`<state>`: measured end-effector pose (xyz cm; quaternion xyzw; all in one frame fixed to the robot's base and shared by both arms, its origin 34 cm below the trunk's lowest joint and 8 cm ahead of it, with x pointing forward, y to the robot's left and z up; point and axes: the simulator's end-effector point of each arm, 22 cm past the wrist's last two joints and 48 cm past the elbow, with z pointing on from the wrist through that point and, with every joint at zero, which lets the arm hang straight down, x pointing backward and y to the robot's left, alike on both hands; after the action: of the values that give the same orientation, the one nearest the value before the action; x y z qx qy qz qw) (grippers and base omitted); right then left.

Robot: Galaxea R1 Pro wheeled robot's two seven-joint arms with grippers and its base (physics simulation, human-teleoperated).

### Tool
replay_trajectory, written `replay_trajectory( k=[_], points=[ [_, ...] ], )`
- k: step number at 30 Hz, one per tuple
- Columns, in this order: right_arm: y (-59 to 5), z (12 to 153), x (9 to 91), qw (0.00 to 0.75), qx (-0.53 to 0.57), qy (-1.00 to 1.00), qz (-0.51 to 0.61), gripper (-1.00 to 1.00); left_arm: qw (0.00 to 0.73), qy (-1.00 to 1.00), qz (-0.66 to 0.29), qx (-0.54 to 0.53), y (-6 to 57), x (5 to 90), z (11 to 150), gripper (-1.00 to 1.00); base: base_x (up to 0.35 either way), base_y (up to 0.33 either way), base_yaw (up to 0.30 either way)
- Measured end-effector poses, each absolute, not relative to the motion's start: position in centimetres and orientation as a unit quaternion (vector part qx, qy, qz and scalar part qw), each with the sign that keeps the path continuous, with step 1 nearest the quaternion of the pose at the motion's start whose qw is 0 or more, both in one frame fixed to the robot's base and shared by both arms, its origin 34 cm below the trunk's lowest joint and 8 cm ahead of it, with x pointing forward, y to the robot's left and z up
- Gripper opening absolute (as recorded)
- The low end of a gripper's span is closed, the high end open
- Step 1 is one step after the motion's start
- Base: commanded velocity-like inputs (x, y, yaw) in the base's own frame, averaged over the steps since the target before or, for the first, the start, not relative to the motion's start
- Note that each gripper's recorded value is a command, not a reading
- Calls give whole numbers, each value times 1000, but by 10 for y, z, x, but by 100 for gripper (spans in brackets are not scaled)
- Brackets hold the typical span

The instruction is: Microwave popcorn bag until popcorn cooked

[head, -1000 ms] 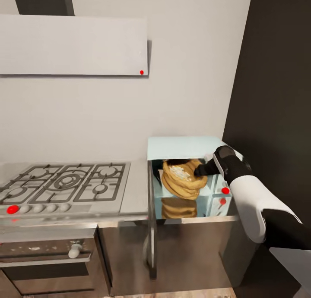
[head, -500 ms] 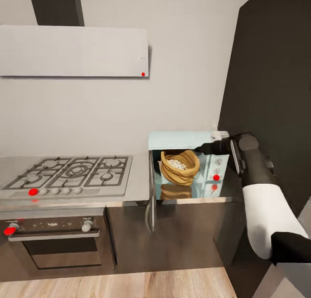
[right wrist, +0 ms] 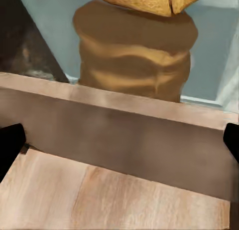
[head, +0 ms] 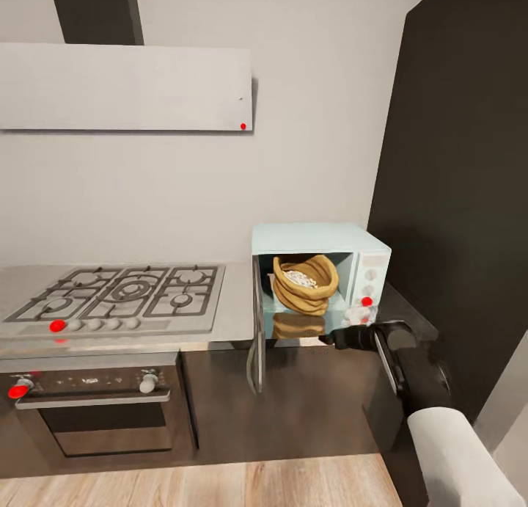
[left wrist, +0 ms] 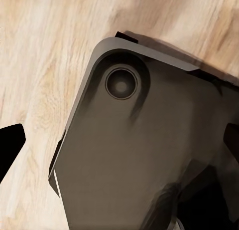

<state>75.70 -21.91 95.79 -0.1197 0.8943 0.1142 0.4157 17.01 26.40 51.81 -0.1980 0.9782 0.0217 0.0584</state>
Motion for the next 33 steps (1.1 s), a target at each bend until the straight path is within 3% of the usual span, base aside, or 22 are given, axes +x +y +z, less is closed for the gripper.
replay_trajectory(
  k=[4,11,33],
  points=[
    [-193,969,767,505,-157,841,116,100,59,978,22,-198,264,170,518,100,0,0,0],
    [-205,1016,795,665,-74,732,131,100,60,978,21,-199,264,171,518,100,0,0,0],
    [-207,997,794,659,-41,736,148,100,60,978,22,-199,264,171,518,100,165,0,0]
  ],
)
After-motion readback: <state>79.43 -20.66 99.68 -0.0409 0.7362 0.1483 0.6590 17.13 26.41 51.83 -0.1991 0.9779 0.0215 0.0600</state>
